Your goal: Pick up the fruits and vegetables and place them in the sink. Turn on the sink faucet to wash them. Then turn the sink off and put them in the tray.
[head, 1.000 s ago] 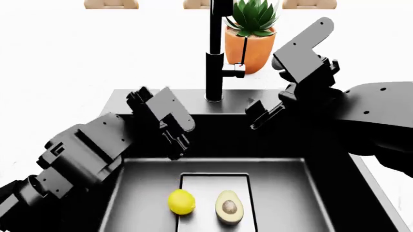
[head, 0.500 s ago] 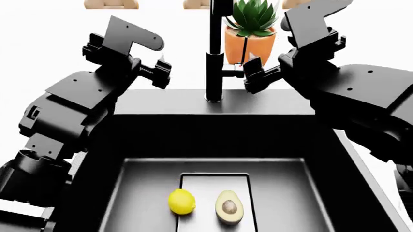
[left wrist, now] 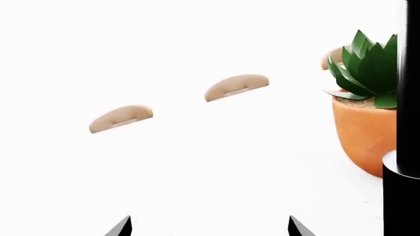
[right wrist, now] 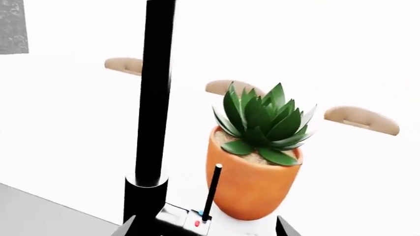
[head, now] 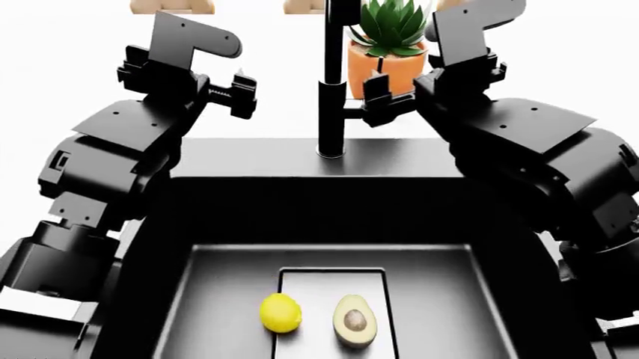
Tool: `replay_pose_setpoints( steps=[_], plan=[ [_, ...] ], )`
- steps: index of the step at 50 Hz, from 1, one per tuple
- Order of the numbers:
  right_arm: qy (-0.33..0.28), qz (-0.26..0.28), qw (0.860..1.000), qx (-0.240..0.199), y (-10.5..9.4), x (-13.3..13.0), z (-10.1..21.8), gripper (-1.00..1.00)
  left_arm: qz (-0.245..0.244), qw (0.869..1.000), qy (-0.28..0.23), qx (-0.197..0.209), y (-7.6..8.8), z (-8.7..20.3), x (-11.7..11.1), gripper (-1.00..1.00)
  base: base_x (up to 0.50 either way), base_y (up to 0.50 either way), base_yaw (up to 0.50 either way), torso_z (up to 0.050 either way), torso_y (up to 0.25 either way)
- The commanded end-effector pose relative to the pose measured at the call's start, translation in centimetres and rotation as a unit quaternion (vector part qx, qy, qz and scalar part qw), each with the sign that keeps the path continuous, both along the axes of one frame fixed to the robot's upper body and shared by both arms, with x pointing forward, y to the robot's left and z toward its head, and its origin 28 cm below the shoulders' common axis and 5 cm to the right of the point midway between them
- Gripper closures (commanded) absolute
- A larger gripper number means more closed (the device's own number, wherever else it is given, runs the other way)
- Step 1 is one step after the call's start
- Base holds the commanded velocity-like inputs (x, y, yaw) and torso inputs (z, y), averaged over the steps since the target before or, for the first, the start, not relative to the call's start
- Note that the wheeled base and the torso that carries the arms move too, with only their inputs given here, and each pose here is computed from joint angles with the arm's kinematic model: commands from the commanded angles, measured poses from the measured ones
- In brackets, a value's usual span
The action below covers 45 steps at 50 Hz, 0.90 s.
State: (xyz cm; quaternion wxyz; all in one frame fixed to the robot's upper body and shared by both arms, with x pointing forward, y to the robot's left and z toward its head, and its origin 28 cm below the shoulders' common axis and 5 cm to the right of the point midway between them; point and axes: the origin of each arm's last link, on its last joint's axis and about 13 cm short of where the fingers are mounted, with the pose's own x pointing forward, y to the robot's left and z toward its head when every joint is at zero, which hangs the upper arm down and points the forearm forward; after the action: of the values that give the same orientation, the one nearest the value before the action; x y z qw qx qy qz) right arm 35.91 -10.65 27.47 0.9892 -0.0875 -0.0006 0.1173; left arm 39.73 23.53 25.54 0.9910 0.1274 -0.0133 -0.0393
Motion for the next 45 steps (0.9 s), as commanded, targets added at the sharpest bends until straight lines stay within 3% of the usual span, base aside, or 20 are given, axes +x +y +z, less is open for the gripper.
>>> replay_pose_setpoints(
  steps=[1, 24, 35, 45],
  plan=[
    [0.004, -0.001, 1.0, 0.02, 0.4, 1.2, -0.6, -1.0, 0.01, 1.0, 0.002, -0.005, 0.0, -0.2, 0.3, -1.0, 0.0, 0.0, 0.0, 0.0, 0.0],
    [0.012, -0.019, 0.999, 0.035, 0.8, 3.9, -1.2, -1.0, 0.047, 0.998, 0.015, -0.036, -0.1, -0.9, 2.6, -1.0, 0.0, 0.0, 0.0, 0.0, 0.0],
    [0.014, -0.035, 0.998, 0.042, 1.5, 7.1, -1.6, -1.0, 0.058, 0.996, 0.012, -0.06, -0.6, -0.6, 4.2, -1.0, 0.0, 0.0, 0.0, 0.0, 0.0],
    [0.013, -0.052, 0.997, 0.051, 1.8, 8.0, -2.5, -1.0, 0.086, 0.994, 0.015, -0.062, -0.5, -1.2, 4.1, -1.0, 0.0, 0.0, 0.0, 0.0, 0.0]
  ],
)
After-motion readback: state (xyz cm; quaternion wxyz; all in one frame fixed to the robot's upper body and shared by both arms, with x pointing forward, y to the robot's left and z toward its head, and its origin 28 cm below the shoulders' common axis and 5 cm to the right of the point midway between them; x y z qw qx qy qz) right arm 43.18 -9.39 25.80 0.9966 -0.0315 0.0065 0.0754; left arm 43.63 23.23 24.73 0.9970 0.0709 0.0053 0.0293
